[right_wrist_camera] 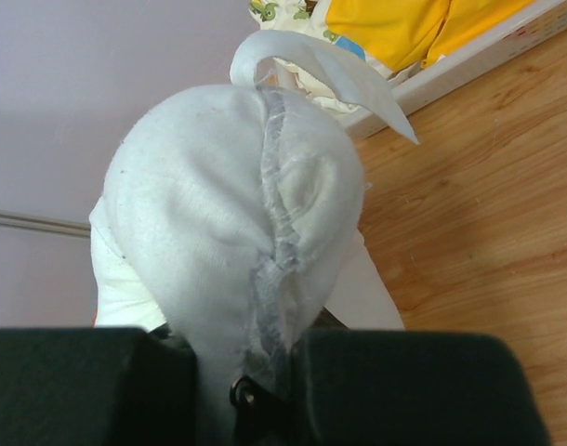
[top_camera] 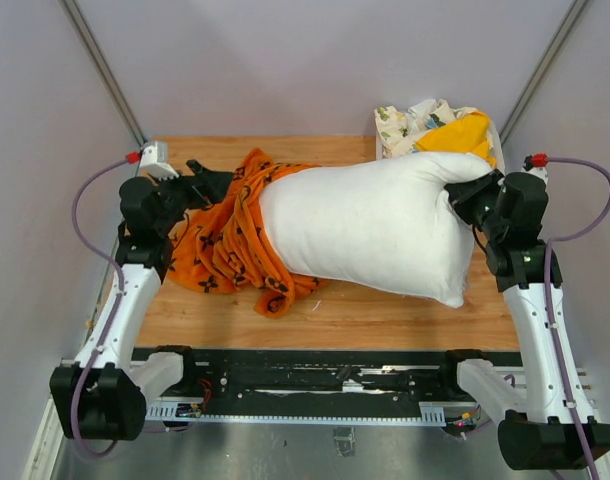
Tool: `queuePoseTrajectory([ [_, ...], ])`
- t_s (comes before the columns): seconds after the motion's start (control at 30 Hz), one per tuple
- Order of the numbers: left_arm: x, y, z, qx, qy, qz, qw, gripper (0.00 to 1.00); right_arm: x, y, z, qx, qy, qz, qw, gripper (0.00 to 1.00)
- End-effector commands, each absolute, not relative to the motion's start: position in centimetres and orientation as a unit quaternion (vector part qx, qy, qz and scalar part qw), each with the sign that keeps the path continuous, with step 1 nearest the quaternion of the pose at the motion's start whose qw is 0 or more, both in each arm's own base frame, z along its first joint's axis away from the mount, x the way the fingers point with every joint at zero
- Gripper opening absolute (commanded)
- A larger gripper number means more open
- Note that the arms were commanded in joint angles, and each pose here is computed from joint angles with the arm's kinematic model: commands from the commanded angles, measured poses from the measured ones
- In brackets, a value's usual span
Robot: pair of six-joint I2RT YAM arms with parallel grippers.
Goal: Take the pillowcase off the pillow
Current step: Remove the pillow from the pillowcase.
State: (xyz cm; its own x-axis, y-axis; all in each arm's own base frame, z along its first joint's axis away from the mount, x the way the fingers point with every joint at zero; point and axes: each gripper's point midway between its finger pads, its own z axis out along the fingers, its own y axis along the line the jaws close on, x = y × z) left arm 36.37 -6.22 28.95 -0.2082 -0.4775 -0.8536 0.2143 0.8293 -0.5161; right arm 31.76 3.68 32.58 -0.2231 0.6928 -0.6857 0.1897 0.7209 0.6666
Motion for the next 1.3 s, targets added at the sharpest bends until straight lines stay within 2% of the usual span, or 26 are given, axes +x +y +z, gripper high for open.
queuePoseTrajectory([
  [0.0,40.7,-8.0,29.7,-0.061,0.731,-0.257,0.63,0.99,32.7,3.8,35.7,0.29,0.708,0.261,0.588,0.01],
  [0.1,44.5,-10.6,26.2,-0.048,0.759,-0.267,0.592,0.99,32.6,4.4,35.8,0.28,0.711,0.271,0.585,0.01],
  [0.17,47.1,-12.4,21.6,-0.046,0.793,-0.267,0.546,0.99,32.6,4.6,35.9,0.274,0.712,0.273,0.585,0.01],
  [0.27,49.1,-14.7,15.2,-0.034,0.835,-0.272,0.477,0.88,32.5,4.7,35.9,0.265,0.715,0.273,0.587,0.01],
  [0.4,48.7,-15.4,12.7,-0.045,0.824,-0.298,0.48,0.56,32.5,4.2,35.6,0.261,0.722,0.25,0.59,0.02],
  [0.43,48.6,-15.1,12.8,-0.051,0.822,-0.294,0.484,0.45,32.5,4.0,35.5,0.261,0.723,0.244,0.591,0.02],
  [0.5,48.8,-13.8,13.3,-0.066,0.823,-0.275,0.492,0.14,32.5,3.9,35.5,0.261,0.724,0.24,0.591,0.01],
  [0.53,49.0,-13.0,13.7,-0.077,0.824,-0.266,0.494,0.08,32.5,3.9,35.4,0.261,0.725,0.24,0.59,0.01],
  [0.67,48.9,-6.8,15.6,-0.142,0.807,-0.242,0.52,0.1,32.6,4.0,35.0,0.262,0.728,0.24,0.586,0.01],
  [0.8,46.3,0.9,15.3,-0.257,0.776,-0.225,0.53,0.1,32.6,3.7,34.6,0.266,0.729,0.234,0.585,0.01],
  [0.87,44.6,4.1,15.1,-0.31,0.748,-0.232,0.539,0.14,32.8,3.7,34.6,0.267,0.729,0.232,0.586,0.01],
  [0.97,42.7,5.6,15.7,-0.332,0.721,-0.25,0.554,0.31,33.2,4.1,34.8,0.26,0.73,0.241,0.585,0.01],
  [1.07,42.1,5.3,17.4,-0.316,0.717,-0.254,0.567,0.6,33.7,5.1,35.0,0.244,0.734,0.26,0.578,0.01],
  [1.2,41.8,3.4,22.4,-0.272,0.699,-0.267,0.605,0.73,33.9,6.3,34.7,0.219,0.747,0.262,0.57,0.01],
  [1.27,41.5,1.3,25.5,-0.23,0.697,-0.235,0.637,0.82,34.0,6.7,34.3,0.211,0.755,0.256,0.566,0.01],
])
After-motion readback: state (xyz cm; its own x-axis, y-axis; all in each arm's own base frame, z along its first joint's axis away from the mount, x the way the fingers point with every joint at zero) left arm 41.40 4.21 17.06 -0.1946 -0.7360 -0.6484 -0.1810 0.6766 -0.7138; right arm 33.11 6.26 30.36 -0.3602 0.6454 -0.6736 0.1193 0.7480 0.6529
